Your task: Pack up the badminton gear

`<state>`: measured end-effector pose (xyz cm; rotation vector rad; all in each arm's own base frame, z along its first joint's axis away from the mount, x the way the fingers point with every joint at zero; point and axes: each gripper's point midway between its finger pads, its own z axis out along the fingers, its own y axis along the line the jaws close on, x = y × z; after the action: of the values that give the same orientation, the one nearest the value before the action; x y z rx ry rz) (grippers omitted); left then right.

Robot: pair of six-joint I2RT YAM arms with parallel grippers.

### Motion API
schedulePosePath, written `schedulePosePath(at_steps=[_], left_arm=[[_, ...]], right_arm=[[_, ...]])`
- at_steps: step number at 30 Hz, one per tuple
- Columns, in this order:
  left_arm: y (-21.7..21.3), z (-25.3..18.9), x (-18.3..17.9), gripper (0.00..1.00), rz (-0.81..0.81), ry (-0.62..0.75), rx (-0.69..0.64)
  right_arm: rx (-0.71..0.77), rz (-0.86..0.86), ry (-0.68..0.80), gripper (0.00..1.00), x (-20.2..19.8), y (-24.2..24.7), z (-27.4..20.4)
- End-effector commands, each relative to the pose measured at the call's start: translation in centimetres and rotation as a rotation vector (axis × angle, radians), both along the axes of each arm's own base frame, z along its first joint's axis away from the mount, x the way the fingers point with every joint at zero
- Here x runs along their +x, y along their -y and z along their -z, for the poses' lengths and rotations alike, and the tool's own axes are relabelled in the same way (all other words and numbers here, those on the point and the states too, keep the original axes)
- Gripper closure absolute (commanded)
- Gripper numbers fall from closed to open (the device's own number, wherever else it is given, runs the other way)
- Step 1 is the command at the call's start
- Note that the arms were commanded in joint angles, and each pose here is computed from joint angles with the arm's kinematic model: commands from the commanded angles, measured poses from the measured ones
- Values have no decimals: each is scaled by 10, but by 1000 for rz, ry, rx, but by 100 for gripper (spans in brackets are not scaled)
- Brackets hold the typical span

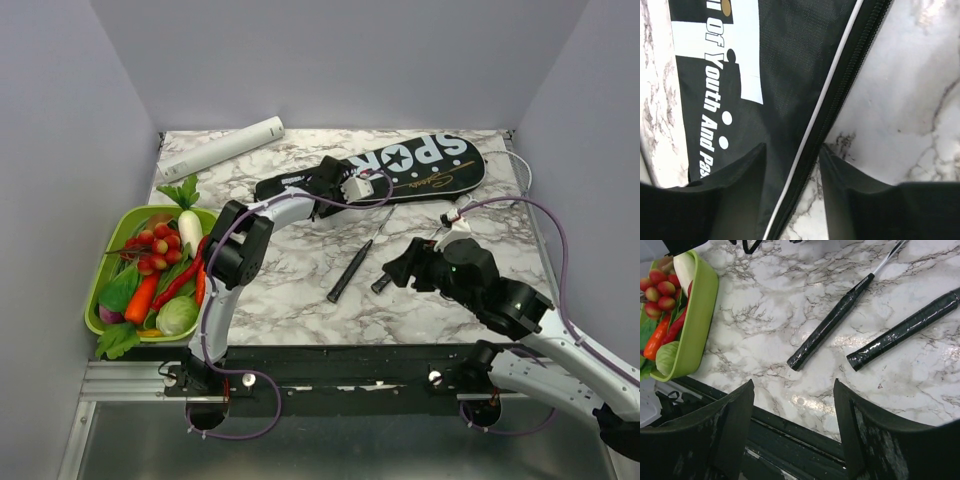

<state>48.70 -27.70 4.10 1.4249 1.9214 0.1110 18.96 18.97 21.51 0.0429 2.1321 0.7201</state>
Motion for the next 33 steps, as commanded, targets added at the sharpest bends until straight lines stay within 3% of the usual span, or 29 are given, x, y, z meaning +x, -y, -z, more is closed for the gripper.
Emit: schedulePosePath(at_steps=[1,3,8,13,22,27,33], left_arm=[[-14,27,7,52,-28,-15,120],[-18,30,8,58,-28,-16,149],[-22,36,9,100,-33,-23,169],[-20,23,12,100,-55,-11,140],[-26,-60,7,100,-198,9,49],[-39,-104,-22,100,-337,-47,-36],[-51,-118,-72,100,-478,-185,-141]], right_arm=[[13,-23,-10,27,-1,-6,4],[20,-31,-10,28,-2,-8,3],[26,-31,-15,28,-3,-7,6],[40,-35,-18,29,-5,-8,6],[73,-36,-13,32,-12,-4,-2],[51,-30,-30,32,-14,1,1],[49,0,-55,32,-13,3,9]])
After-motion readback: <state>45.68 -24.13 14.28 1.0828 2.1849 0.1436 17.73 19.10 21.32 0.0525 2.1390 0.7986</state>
